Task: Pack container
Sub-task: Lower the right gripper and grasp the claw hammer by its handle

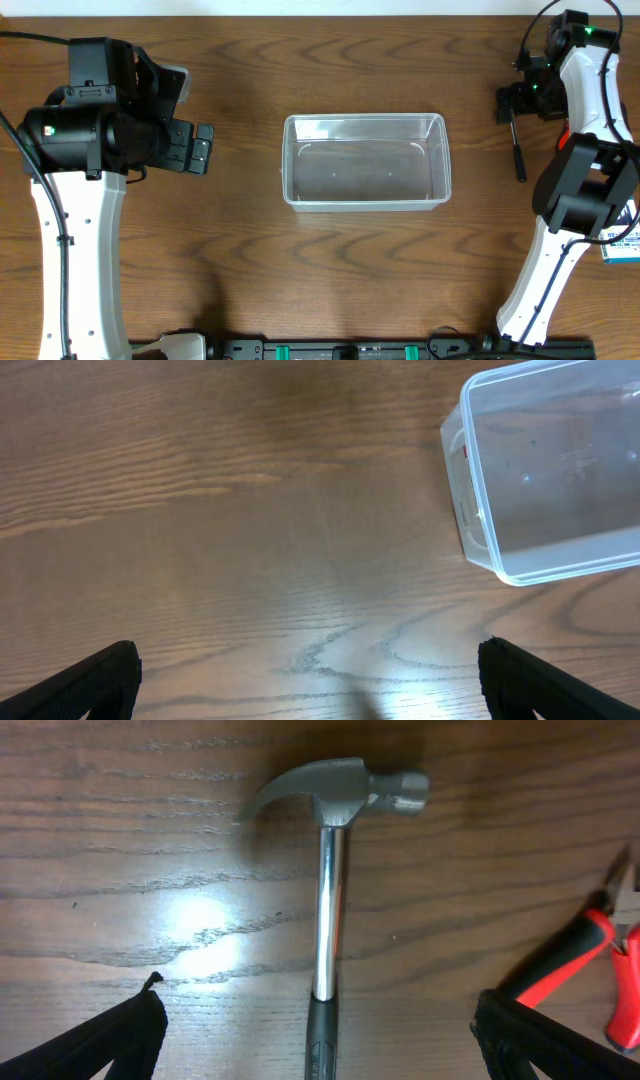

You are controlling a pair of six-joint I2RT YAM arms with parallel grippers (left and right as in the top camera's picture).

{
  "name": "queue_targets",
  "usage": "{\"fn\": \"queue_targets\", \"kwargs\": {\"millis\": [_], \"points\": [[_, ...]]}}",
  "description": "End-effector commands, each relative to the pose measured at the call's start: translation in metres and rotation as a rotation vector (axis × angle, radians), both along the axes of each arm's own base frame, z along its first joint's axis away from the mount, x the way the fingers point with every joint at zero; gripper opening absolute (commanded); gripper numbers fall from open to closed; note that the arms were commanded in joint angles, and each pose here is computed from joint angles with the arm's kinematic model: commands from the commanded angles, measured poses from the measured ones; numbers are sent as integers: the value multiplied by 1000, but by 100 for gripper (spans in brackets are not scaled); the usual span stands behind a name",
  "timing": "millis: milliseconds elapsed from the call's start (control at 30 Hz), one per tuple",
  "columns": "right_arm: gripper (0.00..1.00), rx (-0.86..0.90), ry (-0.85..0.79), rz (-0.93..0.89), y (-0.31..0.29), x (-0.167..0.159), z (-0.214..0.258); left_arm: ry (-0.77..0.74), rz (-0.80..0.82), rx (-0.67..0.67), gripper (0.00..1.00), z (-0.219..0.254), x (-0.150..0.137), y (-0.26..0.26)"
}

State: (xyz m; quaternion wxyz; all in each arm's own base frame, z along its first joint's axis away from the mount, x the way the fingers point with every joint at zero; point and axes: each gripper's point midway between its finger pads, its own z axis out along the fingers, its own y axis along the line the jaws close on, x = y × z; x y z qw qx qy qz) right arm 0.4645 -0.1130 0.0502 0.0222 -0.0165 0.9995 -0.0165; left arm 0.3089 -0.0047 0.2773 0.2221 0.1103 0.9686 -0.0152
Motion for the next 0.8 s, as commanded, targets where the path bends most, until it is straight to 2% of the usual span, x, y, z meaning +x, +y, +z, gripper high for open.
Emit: {"fn": "queue_targets", "kwargs": {"millis": [0, 767], "points": [[99, 15, 12, -18, -1, 3, -12, -6, 16, 4, 98, 3, -1, 1], [99, 41, 23, 54, -5, 4, -29, -2, 16, 4, 98, 3, -2, 1]]}}
